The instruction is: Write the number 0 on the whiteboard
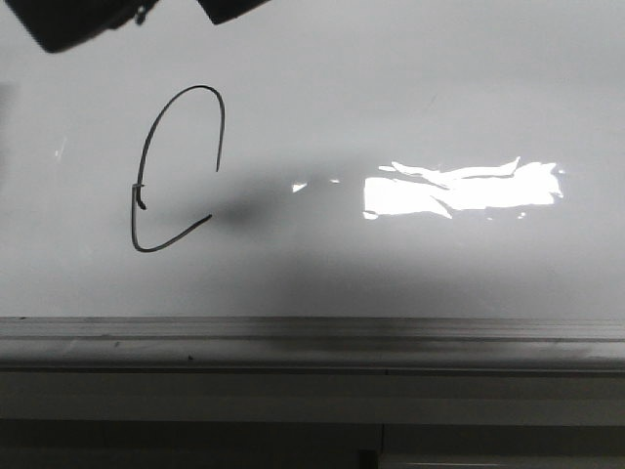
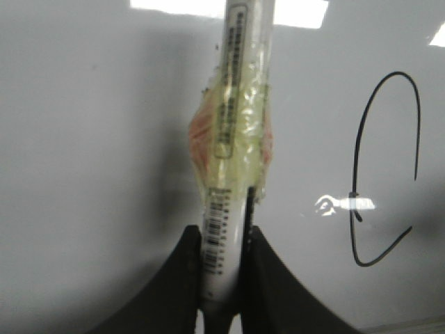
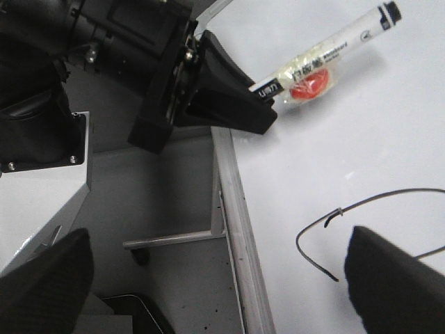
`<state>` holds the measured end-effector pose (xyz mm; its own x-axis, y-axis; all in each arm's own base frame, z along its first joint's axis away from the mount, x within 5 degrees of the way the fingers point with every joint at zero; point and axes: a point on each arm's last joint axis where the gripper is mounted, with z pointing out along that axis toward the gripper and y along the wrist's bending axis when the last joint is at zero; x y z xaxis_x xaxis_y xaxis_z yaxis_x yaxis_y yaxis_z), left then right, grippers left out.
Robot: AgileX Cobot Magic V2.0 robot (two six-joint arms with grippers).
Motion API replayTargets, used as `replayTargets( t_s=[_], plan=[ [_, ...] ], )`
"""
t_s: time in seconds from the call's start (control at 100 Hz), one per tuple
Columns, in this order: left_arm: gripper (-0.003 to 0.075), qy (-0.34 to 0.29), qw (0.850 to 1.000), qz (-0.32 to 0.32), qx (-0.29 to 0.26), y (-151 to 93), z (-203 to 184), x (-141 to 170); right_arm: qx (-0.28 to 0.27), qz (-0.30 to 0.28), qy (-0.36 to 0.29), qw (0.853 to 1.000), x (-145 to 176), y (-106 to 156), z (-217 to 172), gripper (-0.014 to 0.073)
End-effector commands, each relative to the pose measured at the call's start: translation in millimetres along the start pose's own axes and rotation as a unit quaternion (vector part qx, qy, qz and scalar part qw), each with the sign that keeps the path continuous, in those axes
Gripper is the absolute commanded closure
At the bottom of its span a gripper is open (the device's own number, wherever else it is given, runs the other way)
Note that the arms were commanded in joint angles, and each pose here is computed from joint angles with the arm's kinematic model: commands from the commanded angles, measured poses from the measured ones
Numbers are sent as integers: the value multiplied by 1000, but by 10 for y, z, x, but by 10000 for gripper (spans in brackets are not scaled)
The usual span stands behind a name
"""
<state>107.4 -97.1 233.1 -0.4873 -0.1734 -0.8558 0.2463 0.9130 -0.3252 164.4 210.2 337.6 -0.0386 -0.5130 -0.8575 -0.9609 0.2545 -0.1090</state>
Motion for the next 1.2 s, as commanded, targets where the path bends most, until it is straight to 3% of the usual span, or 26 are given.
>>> replayTargets(
  t_s=[0.0,0.15,0.32,0.45,0.68,0.81,1.0,1.19],
  plan=[
    [740,-11,1000,11,12,-105,39,-71,18,1,-36,999,-156,-17,-113,-48],
    [740,-15,997,70,-3,-154,157,-33,18,1,-36,999,-156,-17,-113,-48],
    [740,-4,996,81,-22,-203,257,-2,16,1,-36,999,-154,-14,-113,-48],
    [740,-25,998,25,-59,-161,289,-28,16,2,-36,999,-155,-13,-113,-48],
    [739,-31,998,-26,-54,-174,291,-41,16,2,-36,999,-155,-13,-113,-48],
    [739,-17,999,-32,-40,-202,295,-15,16,2,-36,999,-155,-13,-113,-48],
    [739,16,993,-120,-7,-265,297,44,19,-1,-36,999,-154,-19,-113,-48],
    [740,-7,992,-122,24,-319,297,-9,38,13,-28,999,-100,-151,-163,-48]
  ],
)
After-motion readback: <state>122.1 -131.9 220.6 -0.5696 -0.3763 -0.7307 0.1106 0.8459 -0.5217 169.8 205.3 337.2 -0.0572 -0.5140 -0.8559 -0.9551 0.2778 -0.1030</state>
